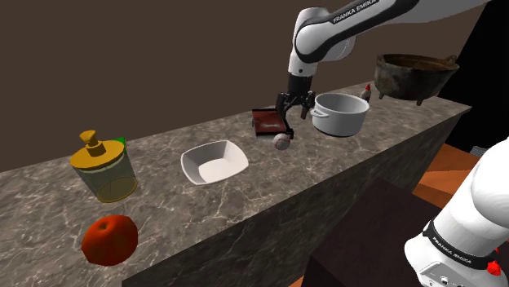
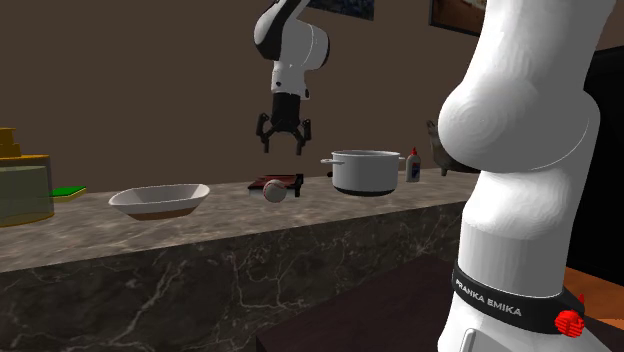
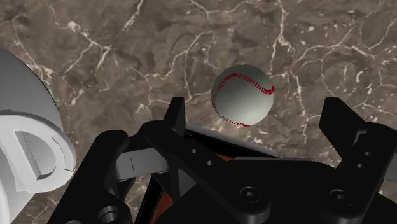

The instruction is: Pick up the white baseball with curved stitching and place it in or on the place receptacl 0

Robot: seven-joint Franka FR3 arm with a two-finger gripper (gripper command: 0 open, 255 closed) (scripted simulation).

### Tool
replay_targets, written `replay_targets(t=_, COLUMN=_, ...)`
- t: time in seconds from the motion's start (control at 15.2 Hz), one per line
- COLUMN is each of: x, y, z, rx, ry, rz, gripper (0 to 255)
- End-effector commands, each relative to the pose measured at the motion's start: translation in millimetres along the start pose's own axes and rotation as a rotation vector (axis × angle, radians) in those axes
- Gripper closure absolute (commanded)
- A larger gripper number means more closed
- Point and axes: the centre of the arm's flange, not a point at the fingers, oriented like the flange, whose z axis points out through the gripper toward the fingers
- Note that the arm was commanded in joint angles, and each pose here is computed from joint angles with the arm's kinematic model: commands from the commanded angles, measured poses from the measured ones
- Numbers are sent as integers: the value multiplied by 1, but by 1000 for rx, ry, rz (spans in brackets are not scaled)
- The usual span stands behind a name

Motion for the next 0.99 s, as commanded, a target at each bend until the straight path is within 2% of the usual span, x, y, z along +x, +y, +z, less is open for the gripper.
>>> replay_targets(t=0.0, x=19, y=-6, z=24, rx=8, ry=-16, rz=23, gripper=0)
replay_targets(t=0.26, x=54, y=-11, z=66, rx=25, ry=-46, rz=66, gripper=0)
replay_targets(t=0.73, x=52, y=-12, z=103, rx=25, ry=-46, rz=66, gripper=0)
replay_targets(t=0.92, x=52, y=-12, z=106, rx=25, ry=-46, rz=66, gripper=0)
